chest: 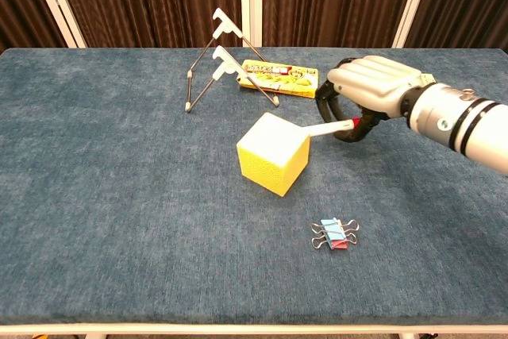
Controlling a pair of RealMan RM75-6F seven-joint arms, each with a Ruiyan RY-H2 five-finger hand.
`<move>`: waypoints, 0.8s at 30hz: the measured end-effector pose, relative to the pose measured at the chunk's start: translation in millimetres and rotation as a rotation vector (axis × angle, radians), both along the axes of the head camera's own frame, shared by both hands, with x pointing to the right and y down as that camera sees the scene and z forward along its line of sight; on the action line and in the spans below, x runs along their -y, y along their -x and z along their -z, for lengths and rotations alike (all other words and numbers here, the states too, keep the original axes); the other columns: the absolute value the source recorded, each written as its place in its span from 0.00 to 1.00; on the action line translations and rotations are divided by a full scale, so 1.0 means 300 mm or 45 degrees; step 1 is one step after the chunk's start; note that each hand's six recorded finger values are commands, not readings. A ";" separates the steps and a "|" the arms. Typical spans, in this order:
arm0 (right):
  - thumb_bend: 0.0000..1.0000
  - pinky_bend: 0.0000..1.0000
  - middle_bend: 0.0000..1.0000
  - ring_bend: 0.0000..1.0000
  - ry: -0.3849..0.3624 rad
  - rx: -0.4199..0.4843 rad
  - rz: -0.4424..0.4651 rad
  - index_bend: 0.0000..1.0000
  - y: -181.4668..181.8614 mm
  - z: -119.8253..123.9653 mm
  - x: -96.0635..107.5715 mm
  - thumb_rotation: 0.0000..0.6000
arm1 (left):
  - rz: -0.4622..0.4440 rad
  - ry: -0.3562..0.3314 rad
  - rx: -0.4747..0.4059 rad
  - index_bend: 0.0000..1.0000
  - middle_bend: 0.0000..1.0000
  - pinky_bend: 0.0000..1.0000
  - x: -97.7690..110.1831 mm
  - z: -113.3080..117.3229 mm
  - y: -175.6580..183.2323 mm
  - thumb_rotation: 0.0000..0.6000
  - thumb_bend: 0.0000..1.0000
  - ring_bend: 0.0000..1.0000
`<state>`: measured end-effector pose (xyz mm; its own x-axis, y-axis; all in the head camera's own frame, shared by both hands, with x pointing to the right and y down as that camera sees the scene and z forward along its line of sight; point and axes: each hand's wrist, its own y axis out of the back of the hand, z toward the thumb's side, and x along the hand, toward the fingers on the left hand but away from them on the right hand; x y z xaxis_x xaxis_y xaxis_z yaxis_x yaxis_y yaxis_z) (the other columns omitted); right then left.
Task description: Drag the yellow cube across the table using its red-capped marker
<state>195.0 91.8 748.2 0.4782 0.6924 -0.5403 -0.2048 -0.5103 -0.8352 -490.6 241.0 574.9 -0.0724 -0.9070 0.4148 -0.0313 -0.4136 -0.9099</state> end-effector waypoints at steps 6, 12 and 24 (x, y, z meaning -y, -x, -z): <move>0.47 0.12 0.60 0.19 0.026 -0.032 0.018 0.64 -0.053 0.008 -0.021 1.00 | 0.000 -0.001 0.003 0.31 0.27 0.20 -0.006 0.002 0.003 1.00 0.23 0.18; 0.47 0.12 0.60 0.19 0.051 0.001 0.038 0.64 -0.031 0.017 -0.051 1.00 | -0.005 -0.003 0.001 0.31 0.27 0.20 -0.008 0.005 -0.004 1.00 0.23 0.18; 0.46 0.10 0.60 0.19 0.065 0.073 0.060 0.64 0.067 0.047 -0.085 1.00 | -0.006 -0.013 -0.006 0.31 0.27 0.20 -0.003 0.011 -0.012 1.00 0.23 0.18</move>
